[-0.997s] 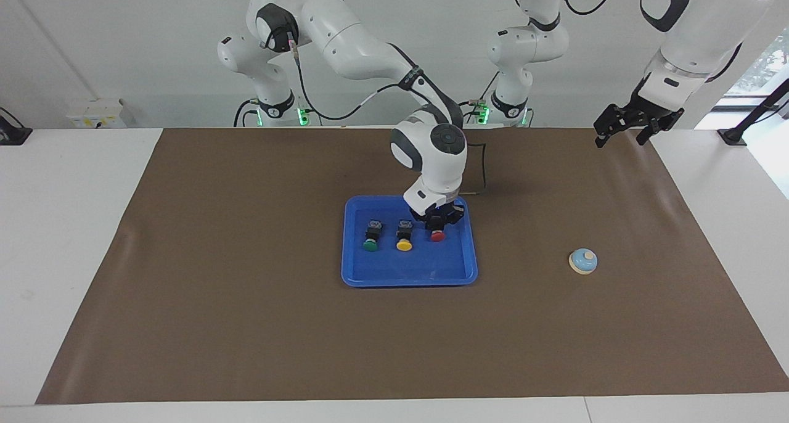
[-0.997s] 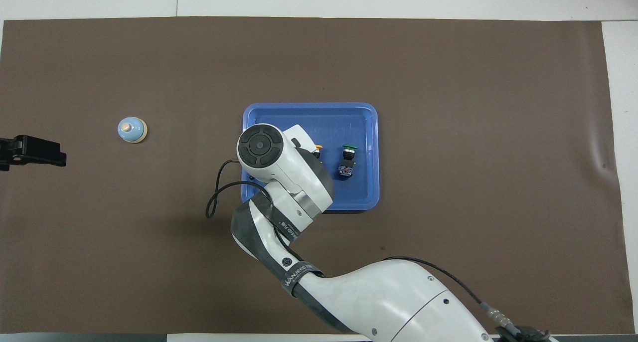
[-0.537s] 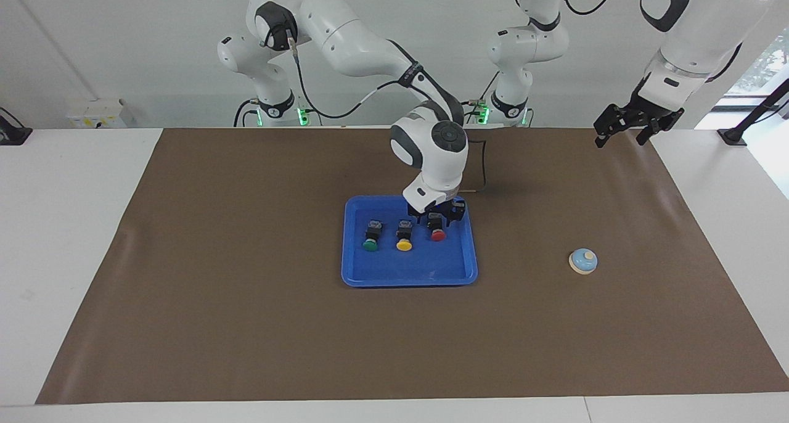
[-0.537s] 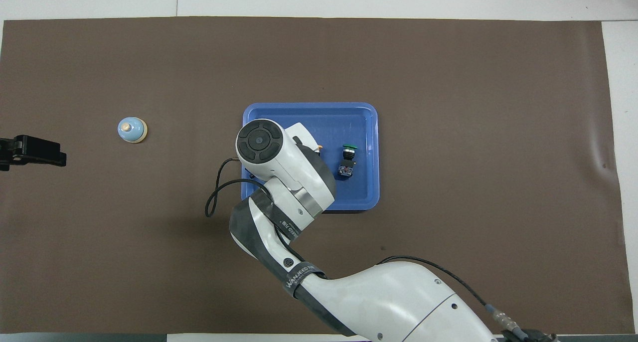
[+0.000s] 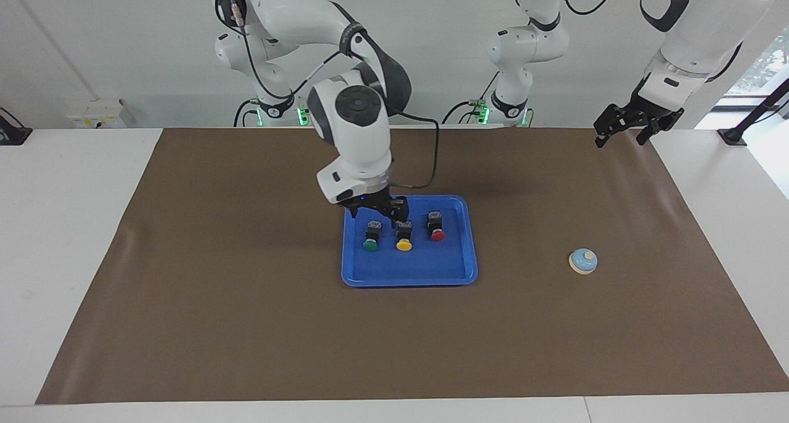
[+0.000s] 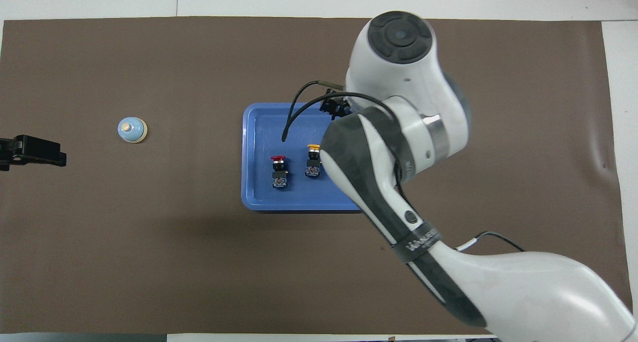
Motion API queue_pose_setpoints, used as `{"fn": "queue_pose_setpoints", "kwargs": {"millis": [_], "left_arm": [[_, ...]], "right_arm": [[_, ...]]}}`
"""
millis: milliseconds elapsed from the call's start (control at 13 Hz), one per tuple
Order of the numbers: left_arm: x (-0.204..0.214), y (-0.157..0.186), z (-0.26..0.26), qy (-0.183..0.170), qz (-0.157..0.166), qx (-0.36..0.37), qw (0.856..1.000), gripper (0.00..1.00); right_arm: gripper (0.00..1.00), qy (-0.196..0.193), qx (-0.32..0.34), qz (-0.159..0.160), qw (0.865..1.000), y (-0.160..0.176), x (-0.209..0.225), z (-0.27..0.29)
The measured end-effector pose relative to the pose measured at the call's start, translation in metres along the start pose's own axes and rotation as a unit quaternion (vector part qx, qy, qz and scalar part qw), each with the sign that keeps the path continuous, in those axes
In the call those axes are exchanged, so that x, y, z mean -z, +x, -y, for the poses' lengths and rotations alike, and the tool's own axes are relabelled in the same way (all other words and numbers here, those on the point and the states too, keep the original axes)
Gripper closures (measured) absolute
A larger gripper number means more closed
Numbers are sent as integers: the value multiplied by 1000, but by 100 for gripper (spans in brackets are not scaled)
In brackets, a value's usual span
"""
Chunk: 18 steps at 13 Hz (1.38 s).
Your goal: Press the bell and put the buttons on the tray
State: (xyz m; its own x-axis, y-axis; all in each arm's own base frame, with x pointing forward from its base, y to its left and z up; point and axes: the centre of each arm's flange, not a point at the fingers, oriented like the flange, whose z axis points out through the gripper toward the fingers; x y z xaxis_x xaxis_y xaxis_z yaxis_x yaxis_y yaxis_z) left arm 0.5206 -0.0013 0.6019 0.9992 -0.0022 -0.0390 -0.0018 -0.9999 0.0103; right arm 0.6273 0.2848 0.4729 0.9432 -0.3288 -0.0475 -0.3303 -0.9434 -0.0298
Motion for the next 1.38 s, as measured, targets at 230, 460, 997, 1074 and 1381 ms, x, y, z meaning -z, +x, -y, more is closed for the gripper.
{"fn": "queue_pose_setpoints", "kwargs": {"millis": [230, 460, 997, 1074, 1381], "left_arm": [[0, 0, 0, 0, 0, 0, 1000, 0], [0, 0, 0, 0, 0, 0, 1000, 0], [0, 0, 0, 0, 0, 0, 1000, 0], [0, 0, 0, 0, 0, 0, 1000, 0], [0, 0, 0, 0, 0, 0, 1000, 0]], "right_arm": [[0, 0, 40, 5, 999, 45, 46, -89], [0, -5, 91, 6, 996, 72, 73, -160], [0, -23, 142, -4, 990, 72, 141, -274], [0, -21, 139, -8, 990, 64, 152, -285], [0, -16, 129, -17, 991, 22, 177, -312]]}}
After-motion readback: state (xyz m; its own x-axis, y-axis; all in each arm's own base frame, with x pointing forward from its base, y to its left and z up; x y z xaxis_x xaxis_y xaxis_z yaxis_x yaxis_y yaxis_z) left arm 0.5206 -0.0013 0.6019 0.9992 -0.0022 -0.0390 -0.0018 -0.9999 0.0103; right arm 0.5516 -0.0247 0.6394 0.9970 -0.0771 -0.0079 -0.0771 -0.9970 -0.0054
